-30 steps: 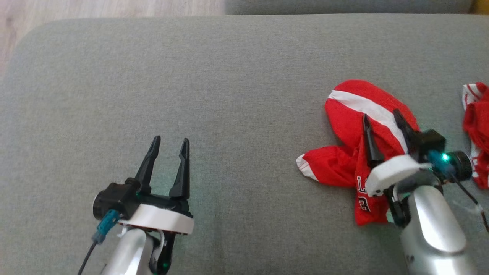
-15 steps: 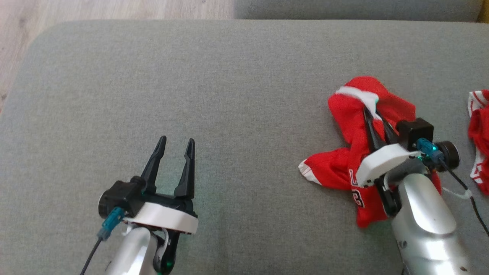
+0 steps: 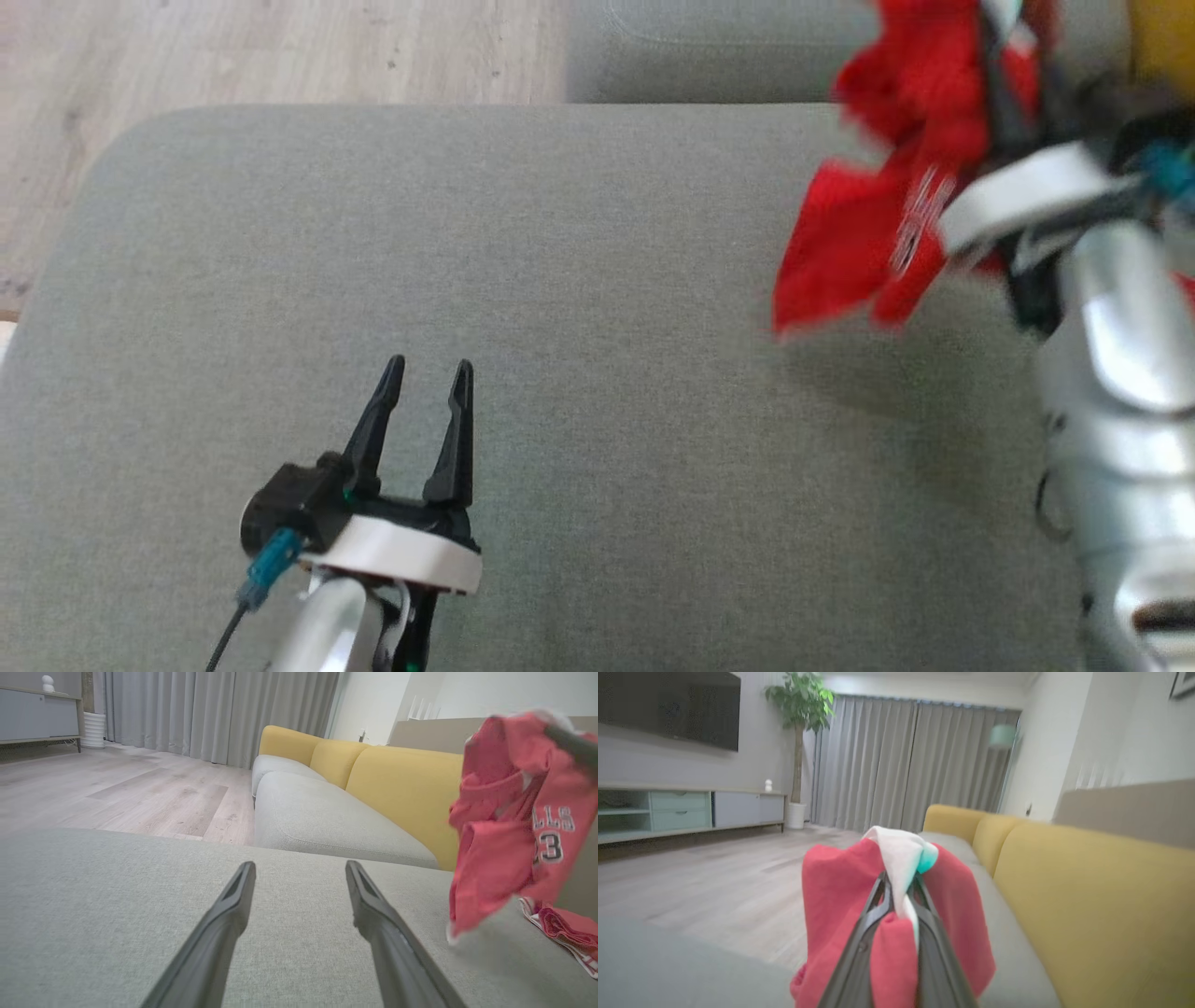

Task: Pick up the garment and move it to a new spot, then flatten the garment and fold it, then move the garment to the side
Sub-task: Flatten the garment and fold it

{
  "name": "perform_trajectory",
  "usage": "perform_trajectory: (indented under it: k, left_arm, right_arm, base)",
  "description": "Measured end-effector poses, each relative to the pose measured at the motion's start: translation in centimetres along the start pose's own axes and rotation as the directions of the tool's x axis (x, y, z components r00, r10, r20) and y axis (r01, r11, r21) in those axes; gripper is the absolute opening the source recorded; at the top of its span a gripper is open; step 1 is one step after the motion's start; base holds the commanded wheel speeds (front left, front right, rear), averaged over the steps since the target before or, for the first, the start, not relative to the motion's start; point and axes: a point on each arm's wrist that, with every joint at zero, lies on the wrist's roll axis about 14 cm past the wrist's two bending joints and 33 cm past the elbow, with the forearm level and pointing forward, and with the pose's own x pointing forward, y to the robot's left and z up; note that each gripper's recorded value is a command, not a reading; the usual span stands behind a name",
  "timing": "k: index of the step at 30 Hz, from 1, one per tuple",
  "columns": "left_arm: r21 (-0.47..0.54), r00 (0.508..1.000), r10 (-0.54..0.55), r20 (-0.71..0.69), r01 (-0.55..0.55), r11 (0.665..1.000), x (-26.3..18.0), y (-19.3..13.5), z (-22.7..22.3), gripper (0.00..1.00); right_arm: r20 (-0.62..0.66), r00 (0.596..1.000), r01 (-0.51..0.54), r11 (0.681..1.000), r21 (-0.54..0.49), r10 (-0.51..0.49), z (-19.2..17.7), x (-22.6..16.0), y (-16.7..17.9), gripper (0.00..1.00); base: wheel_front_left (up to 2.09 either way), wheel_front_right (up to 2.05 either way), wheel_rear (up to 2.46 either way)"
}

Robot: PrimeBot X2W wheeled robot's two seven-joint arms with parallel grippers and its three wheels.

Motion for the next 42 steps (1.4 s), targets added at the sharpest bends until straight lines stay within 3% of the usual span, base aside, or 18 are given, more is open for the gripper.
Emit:
perform_trajectory:
  k: [5, 7, 10, 14, 18, 19, 20, 21, 24, 28, 34, 42]
  left_arm:
    - [-0.005, 1.000, 0.029, 0.006, -0.029, 1.000, -1.3, 0.6, 0.1, 1.00]
    - [-0.006, 0.999, 0.037, 0.009, -0.037, 0.999, -1.6, 0.8, 0.2, 1.00]
    - [-0.009, 0.998, 0.058, 0.010, -0.058, 0.998, -2.2, 1.3, 0.2, 1.00]
    - [-0.012, 0.998, 0.065, -0.003, -0.065, 0.998, -2.1, 1.6, -0.3, 1.00]
    - [-0.011, 0.998, 0.068, -0.015, -0.068, 0.998, -1.8, 1.8, -0.7, 1.00]
    - [-0.011, 0.998, 0.068, -0.017, -0.068, 0.998, -1.8, 1.8, -0.7, 1.00]
    - [-0.010, 0.998, 0.067, -0.018, -0.068, 0.998, -1.8, 1.8, -0.7, 1.00]
    - [-0.008, 0.998, 0.065, -0.019, -0.066, 0.998, -1.7, 1.7, -0.7, 1.00]
    - [-0.004, 0.998, 0.060, -0.012, -0.060, 0.998, -1.3, 1.7, -0.4, 1.00]
    - [-0.003, 0.998, 0.056, -0.011, -0.057, 0.998, -1.2, 1.7, -0.4, 1.00]
    - [-0.005, 0.999, 0.044, -0.001, -0.044, 0.999, -0.8, 1.3, -0.1, 1.00]
    - [-0.011, 0.999, 0.005, 0.032, -0.005, 1.000, 0.3, 0.1, 0.9, 1.00]
  right_arm:
    - [0.104, 0.993, -0.047, 0.997, -0.067, 0.054, 4.9, 1.7, 1.1, 0.00]
    - [0.078, 0.992, -0.089, 0.993, -0.078, 0.095, 4.5, 1.7, 2.6, 0.00]
    - [-0.044, 0.966, -0.257, 0.964, -0.066, 0.255, 0.9, 0.1, 8.7, 0.00]
    - [-0.253, 0.851, -0.465, 0.884, 0.045, 0.460, -6.8, -5.8, 16.9, 0.00]
    - [-0.404, 0.708, -0.574, 0.805, 0.147, 0.579, -12.5, -11.8, 21.2, 0.00]
    - [-0.421, 0.687, -0.585, 0.794, 0.166, 0.593, -13.2, -12.6, 21.7, 0.08]
    - [-0.429, 0.669, -0.596, 0.783, 0.177, 0.606, -13.6, -13.1, 22.2, 0.82]
    - [-0.434, 0.657, -0.605, 0.774, 0.185, 0.617, -13.9, -13.5, 22.7, 1.00]
    - [-0.431, 0.641, -0.610, 0.763, 0.215, 0.635, -14.1, -14.0, 23.4, 1.00]
    - [-0.418, 0.666, -0.588, 0.779, 0.217, 0.618, -13.7, -13.1, 22.7, 1.00]
    - [-0.379, 0.752, -0.495, 0.841, 0.216, 0.540, -12.7, -11.1, 19.6, 1.00]
    - [-0.297, 0.918, -0.199, 0.953, 0.227, 0.262, -10.7, -9.0, 8.9, 1.00]
  base:
    - [0.00, 0.00, 0.00]
    - [0.00, 0.00, 0.00]
    - [0.00, 0.00, 0.00]
    - [0.00, 0.00, 0.00]
    - [0.00, 0.00, 0.00]
    - [0.00, 0.00, 0.00]
    - [0.00, 0.00, 0.00]
    - [0.00, 0.00, 0.00]
    - [0.00, 0.00, 0.00]
    - [0.00, 0.00, 0.00]
    - [0.00, 0.00, 0.00]
    - [0.00, 0.00, 0.00]
